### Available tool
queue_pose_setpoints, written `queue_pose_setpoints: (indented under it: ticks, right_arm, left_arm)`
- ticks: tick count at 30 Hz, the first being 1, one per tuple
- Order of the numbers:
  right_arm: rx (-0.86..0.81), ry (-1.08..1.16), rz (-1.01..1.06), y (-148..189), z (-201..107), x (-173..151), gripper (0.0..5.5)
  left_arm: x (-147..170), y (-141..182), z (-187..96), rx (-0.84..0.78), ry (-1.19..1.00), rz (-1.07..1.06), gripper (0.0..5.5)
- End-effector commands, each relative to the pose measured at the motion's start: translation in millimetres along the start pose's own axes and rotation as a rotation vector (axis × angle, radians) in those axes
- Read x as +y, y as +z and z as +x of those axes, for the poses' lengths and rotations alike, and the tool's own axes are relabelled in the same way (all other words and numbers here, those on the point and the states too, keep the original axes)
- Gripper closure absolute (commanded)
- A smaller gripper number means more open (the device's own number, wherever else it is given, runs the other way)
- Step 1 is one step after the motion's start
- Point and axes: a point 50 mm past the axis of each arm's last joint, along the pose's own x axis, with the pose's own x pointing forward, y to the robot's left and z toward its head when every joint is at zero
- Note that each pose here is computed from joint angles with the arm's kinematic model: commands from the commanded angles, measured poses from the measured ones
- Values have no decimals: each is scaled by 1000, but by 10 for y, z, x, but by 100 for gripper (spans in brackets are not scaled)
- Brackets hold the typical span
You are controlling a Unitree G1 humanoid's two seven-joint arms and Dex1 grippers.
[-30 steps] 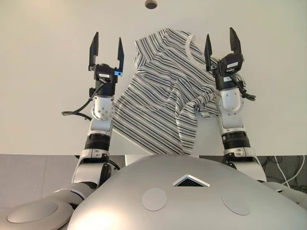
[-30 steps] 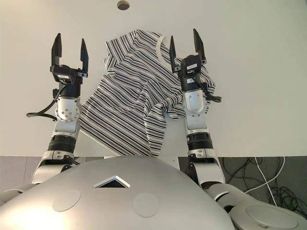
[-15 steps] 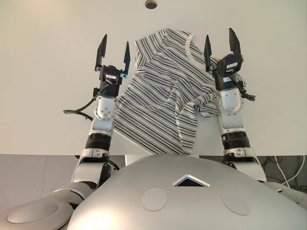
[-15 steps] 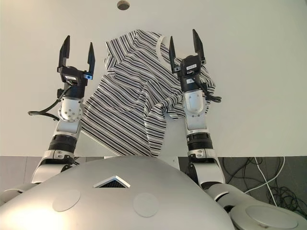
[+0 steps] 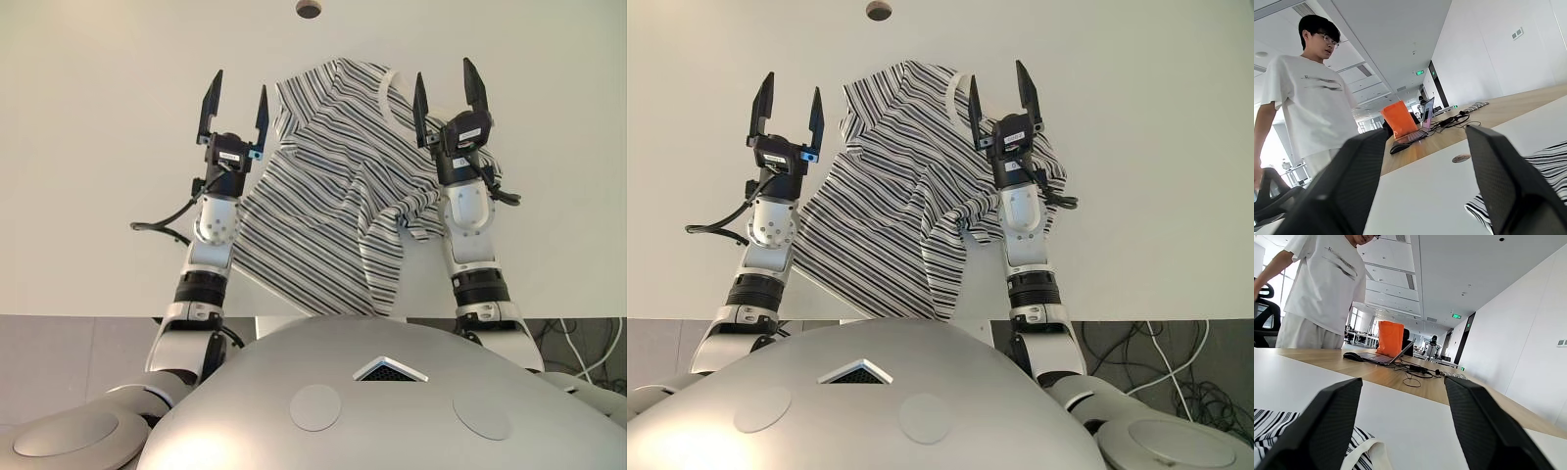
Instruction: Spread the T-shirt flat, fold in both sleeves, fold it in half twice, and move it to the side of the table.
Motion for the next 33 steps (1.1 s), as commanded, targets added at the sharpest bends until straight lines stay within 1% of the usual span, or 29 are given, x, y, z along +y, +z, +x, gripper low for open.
queue_pose_setpoints:
  ticks: [1,3,5,10,12,14,18,24,25,28,31,33]
  right_arm:
    - [-9,2,1,23,28,-1,235]
    - [-4,13,-12,24,23,-17,235]
    - [7,29,-40,31,8,-112,235]
    - [88,150,-340,50,-1,-504,235]
    - [122,266,-489,90,-40,-605,235]
    - [169,377,-591,98,-109,-649,235]
    - [322,587,-725,-11,-318,-729,235]
    - [539,822,-819,-206,-555,-893,235]
    - [557,841,-830,-243,-551,-908,235]
    - [523,800,-879,-335,-301,-910,235]
    - [486,787,-943,-424,-22,-877,235]
    - [483,814,-985,-513,142,-815,235]
  left_arm:
    - [0,-9,42,8,-25,17,257]
    - [-18,-12,50,10,-51,32,257]
    - [-49,-41,65,29,-120,71,257]
    - [-126,-265,48,148,-398,310,257]
    - [-121,-309,30,158,-484,397,257]
    - [-121,-322,23,156,-542,448,257]
    - [-135,-349,-12,144,-653,542,257]
    - [-34,-493,-152,170,-798,728,257]
    - [-3,-525,-172,172,-819,776,257]
    - [47,-623,-223,167,-882,911,257]
    - [51,-707,-257,168,-922,972,257]
    - [145,-782,-215,206,-891,1007,257]
